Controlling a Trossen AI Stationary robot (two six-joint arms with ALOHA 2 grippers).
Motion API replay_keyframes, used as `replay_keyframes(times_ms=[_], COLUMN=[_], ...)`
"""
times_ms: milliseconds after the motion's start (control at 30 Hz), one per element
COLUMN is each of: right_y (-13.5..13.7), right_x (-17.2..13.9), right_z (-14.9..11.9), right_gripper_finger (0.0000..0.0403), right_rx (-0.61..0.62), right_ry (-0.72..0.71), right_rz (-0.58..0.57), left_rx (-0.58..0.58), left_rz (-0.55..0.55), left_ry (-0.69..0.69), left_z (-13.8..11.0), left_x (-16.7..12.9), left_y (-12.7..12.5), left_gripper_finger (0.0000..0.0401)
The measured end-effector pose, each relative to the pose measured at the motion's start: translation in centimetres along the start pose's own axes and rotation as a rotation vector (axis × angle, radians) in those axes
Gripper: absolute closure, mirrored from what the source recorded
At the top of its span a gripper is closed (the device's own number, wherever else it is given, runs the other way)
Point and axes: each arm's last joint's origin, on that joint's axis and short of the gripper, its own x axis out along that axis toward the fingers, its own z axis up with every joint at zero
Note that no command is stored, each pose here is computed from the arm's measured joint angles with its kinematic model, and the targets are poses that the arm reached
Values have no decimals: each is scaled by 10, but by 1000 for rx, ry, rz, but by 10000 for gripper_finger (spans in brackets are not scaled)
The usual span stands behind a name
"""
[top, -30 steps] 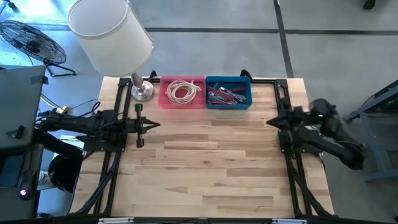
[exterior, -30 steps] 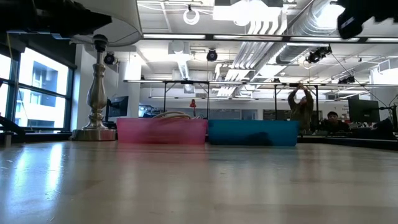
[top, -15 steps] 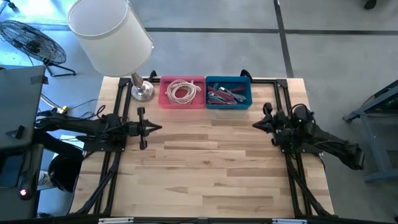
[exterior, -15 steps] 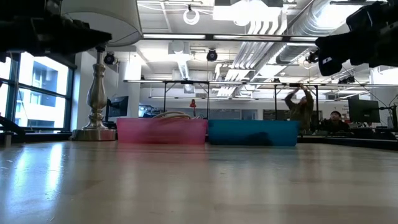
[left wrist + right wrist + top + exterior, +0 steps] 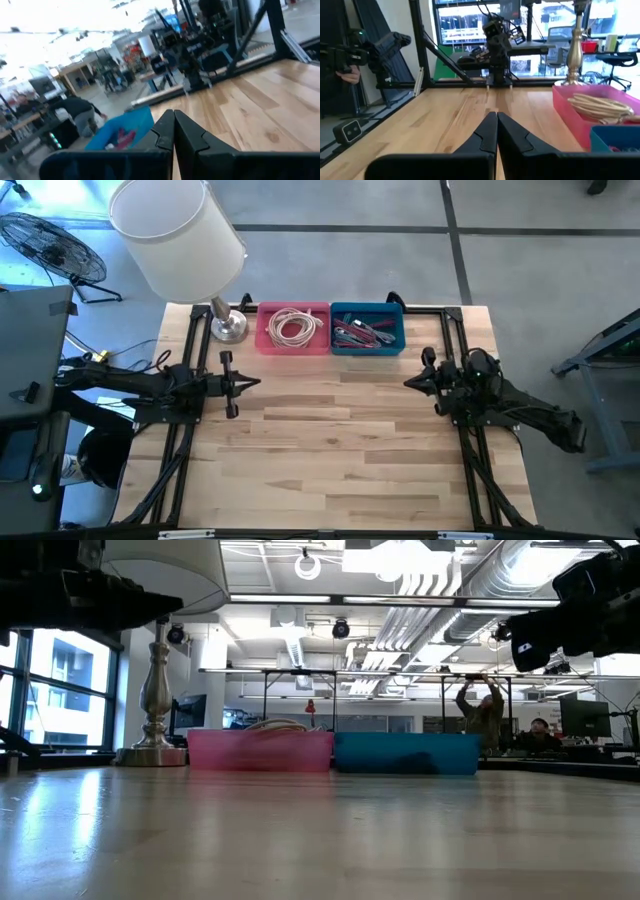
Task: Pick & Place USB Port
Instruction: Return to Home Position
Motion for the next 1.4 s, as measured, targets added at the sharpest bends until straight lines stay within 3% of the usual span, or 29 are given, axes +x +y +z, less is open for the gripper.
replay_keyframes(times_ms=[667,1000,1200,1400], right_y=[24,38,42,45], right_x=[12,15,15,15], right_z=[-4,-6,-6,-7], right_gripper_finger=[403,403,403,403], right_rx=[-2,-18,-32,-55], right_ry=[23,30,27,29], right_rz=[14,-35,-122,-116], left_rx=[25,15,12,11], left_rz=[32,31,26,26], left_ry=[78,75,73,73], left_z=[5,9,9,9], left_x=[1,-4,-4,-4], left_y=[-31,-38,-39,-39], left_gripper_finger=[401,401,401,401])
